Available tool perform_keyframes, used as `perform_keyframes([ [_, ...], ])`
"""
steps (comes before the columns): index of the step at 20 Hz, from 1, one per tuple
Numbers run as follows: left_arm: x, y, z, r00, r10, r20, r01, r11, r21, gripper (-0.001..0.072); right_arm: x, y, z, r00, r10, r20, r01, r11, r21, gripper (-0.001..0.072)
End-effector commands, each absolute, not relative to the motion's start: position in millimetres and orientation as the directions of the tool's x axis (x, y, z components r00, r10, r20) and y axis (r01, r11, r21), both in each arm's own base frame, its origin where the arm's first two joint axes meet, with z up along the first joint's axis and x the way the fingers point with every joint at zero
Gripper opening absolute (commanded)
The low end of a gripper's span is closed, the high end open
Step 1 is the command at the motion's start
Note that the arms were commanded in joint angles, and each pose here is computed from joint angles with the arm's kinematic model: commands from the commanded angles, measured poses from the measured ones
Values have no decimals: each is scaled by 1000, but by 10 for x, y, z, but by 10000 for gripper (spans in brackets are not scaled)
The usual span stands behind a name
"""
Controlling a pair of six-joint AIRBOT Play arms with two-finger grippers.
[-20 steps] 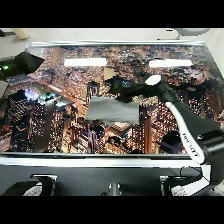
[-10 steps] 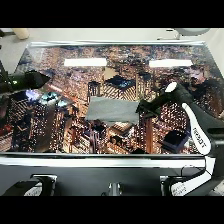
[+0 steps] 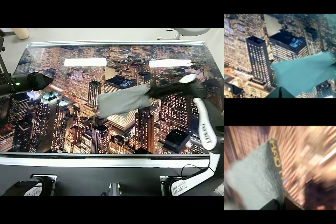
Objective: Fold the shirts.
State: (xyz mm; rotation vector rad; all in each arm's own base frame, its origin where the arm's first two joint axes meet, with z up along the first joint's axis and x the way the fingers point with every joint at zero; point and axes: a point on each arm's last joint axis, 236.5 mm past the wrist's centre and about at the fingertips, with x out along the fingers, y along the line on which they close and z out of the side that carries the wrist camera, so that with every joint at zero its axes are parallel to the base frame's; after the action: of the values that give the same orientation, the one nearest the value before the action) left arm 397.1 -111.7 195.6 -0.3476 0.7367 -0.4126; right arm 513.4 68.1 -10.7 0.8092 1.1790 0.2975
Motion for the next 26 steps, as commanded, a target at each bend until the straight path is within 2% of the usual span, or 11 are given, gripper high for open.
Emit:
perform_keyframes([
  [1,3969,-1117,1958,668,-477,-571,239,864,-443,27,5142,-711,482,575,474,-667,320,620,717,17],
  [3,3970,-1117,1957,668,-477,-571,239,864,-443,27,4742,-1552,615,613,374,-696,453,556,697,18],
  [5,3970,-1117,1957,668,-477,-571,239,864,-443,27,4191,-2115,577,567,310,-763,575,513,637,18],
  [7,3969,-1117,1958,668,-477,-571,239,864,-443,27,3570,-2372,349,420,291,-859,692,509,511,18],
  [10,3967,-1123,1961,667,-480,-570,240,862,-446,27,2689,-2510,-89,99,238,-966,827,520,213,17],
  [14,3949,-1131,1946,659,-483,-576,241,862,-447,27,2301,-2344,-435,-1,228,-974,859,500,116,17],
  [18,3950,-1130,1947,660,-483,-576,241,862,-447,27,1709,-2583,-512,-239,113,-964,793,596,-127,17],
  [23,3949,-1131,1946,659,-483,-576,241,862,-447,27,1605,-2723,-525,-282,51,-958,778,597,-197,17],
  [26,3950,-1130,1947,660,-483,-576,241,862,-447,27,1437,-2582,-699,-333,87,-939,761,612,-214,17],
])
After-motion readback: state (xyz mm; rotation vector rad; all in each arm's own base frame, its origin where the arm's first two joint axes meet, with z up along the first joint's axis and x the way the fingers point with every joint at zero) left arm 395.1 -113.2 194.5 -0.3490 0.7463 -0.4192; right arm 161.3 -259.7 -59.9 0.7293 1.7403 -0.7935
